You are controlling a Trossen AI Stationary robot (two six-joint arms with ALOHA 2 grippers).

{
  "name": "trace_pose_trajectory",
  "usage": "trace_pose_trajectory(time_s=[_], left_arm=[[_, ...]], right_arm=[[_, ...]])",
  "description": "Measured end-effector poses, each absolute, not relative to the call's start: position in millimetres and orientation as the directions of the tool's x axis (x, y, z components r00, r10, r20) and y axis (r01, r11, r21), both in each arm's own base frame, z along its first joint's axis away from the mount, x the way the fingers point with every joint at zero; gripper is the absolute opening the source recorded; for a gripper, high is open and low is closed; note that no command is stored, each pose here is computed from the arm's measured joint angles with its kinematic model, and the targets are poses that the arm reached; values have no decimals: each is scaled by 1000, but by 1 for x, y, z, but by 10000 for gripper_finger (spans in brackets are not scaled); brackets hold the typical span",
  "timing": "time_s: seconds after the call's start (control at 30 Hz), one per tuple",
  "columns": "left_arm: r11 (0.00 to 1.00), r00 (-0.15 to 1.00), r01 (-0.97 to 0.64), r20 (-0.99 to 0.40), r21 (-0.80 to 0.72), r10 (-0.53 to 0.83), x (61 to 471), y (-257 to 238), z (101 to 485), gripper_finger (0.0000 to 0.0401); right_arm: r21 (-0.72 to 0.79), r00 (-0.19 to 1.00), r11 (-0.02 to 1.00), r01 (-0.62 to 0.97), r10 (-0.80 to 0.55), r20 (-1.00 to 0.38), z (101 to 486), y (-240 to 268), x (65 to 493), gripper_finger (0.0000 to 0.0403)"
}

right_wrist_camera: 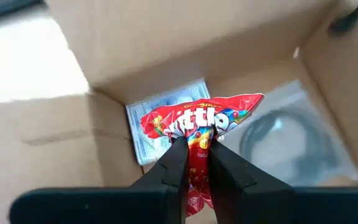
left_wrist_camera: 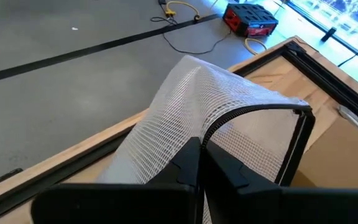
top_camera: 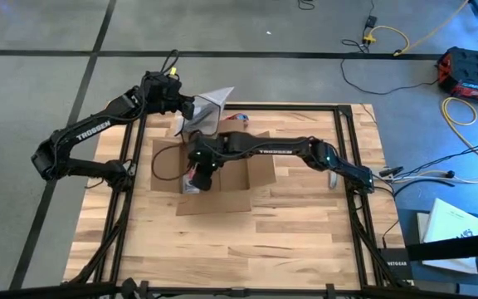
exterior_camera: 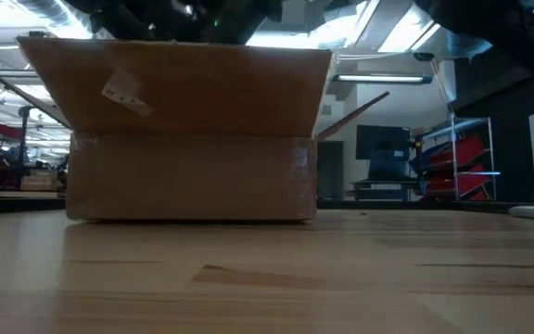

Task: Unpack boxes
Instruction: Put the red candy into the transparent zip bag

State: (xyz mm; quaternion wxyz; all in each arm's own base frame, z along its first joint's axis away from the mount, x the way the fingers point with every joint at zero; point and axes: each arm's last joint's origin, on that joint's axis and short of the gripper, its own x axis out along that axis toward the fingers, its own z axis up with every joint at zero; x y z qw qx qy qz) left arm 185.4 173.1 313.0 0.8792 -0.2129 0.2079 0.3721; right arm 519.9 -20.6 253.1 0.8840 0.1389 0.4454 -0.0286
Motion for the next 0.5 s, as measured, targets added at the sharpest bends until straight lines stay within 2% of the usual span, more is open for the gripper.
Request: trace_pose_trajectory(time_s=[0.33,0.5], left_arm=[[632,636,-742,-534,-225,556,186,171,312,0],[633,648,-733,-541,-250,537,189,168,311,0]], right_arm=[[107,669,961,253,-94,-737,294,-25,507,33],[58,705,960,274,-159,-691,303,-27,508,33]])
